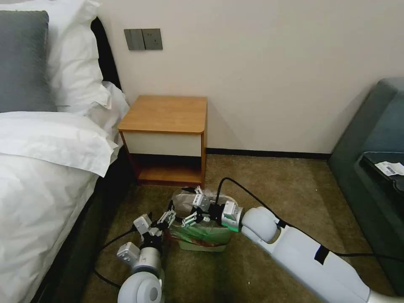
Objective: Pick up the garbage bag from the table and place it over the trash can.
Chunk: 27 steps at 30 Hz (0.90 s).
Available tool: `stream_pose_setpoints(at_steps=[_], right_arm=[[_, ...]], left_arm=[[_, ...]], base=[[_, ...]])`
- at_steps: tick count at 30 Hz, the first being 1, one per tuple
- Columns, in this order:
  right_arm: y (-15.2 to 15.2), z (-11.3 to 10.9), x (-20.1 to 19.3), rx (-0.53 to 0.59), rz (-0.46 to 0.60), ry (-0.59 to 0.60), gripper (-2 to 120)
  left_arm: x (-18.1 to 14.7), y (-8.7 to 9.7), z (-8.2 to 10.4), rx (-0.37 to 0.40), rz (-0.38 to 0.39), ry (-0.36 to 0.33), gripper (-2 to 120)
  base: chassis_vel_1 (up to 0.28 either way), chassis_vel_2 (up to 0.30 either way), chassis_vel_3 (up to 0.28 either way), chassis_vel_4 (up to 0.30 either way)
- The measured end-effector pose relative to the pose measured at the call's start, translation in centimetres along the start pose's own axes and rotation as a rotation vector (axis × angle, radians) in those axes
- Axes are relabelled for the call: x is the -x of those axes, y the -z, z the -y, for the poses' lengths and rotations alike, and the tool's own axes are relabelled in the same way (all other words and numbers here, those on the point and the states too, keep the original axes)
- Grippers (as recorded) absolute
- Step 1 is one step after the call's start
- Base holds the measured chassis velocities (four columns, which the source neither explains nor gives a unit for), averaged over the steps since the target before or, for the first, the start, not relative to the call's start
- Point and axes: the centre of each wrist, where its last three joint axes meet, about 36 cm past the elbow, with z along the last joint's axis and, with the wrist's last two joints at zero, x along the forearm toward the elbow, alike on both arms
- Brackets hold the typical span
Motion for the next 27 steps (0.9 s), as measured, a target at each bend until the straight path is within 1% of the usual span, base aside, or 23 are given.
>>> stream_pose_setpoints(at_steps=[7,12,19,21,22,23,25,26,27], right_arm=[[-0.9,0.1,0.8,-0.017,-0.021,0.008,100],[-1.8,0.0,0.5,-0.017,-0.035,0.007,100],[-1.1,0.7,-0.6,-0.019,-0.011,-0.037,100],[-0.7,0.7,-1.8,-0.016,0.008,-0.068,100],[-0.4,0.8,-2.9,-0.011,0.02,-0.099,100],[-0.4,0.8,-2.9,-0.011,0.02,-0.099,100],[-0.1,0.6,-4.7,-0.002,0.037,-0.167,100],[0.1,0.5,-5.8,0.004,0.045,-0.226,100],[0.1,0.5,-5.8,0.004,0.045,-0.226,100]], left_arm=[[-0.2,0.1,0.2,-0.005,0.001,-0.004,100],[-0.2,0.7,0.4,-0.008,0.018,-0.008,100],[-0.3,1.3,0.3,0.016,0.049,-0.008,100],[-0.4,1.8,0.1,0.041,0.066,-0.026,100],[-0.2,2.3,-0.1,0.065,0.078,-0.048,100],[-0.2,2.3,-0.1,0.065,0.078,-0.048,100],[0.6,3.2,-0.6,0.109,0.109,-0.087,100],[1.1,3.6,-1.1,0.129,0.136,-0.113,100],[1.1,3.6,-1.1,0.129,0.136,-0.113,100]], base=[[0.0,0.0,0.0,0.0],[0.0,0.0,0.0,0.0],[0.0,0.0,0.0,0.0],[0.0,0.0,0.0,0.0],[0.0,0.0,0.0,0.0],[0.0,0.0,0.0,0.0],[0.0,0.0,0.0,0.0],[0.0,0.0,0.0,0.0],[0.0,0.0,0.0,0.0]])
